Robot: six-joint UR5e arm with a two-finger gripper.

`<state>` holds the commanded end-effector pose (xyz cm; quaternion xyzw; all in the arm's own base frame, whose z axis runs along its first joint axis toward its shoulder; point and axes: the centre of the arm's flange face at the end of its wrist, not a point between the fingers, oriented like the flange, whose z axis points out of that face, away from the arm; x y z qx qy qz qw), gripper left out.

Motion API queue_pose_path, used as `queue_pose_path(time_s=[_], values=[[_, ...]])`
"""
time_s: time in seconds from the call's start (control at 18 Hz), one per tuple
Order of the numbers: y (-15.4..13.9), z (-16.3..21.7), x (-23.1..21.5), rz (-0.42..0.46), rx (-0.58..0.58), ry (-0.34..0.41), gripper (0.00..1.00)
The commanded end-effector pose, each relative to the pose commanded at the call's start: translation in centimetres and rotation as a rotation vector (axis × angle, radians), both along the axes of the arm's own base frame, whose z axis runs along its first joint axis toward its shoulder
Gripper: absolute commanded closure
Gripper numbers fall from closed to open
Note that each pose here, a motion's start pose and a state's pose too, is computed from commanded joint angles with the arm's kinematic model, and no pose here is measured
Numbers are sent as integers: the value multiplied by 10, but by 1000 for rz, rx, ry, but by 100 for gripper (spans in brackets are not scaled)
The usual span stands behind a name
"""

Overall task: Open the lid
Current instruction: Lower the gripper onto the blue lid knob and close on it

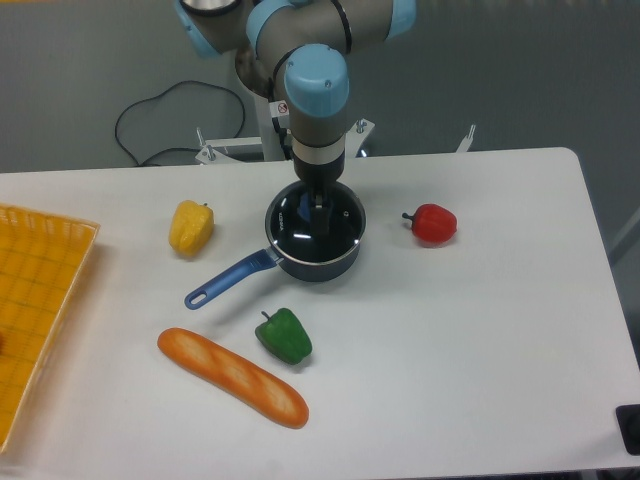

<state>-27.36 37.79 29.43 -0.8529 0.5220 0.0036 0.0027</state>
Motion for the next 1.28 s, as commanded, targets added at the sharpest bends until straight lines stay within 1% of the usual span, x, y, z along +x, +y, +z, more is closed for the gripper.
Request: queue_pose_path(time_s=[0.61,0.72,0.94,1.22,1.28], values=[[7,-10,2,-9,-36,-3,1],[8,-10,1,-9,-35,-5,5],[11,-7,-2,-9,-34,-1,15],[11,-5,-3,-11,-33,3,16],[11,-4,-2,-11,-32,4,17]])
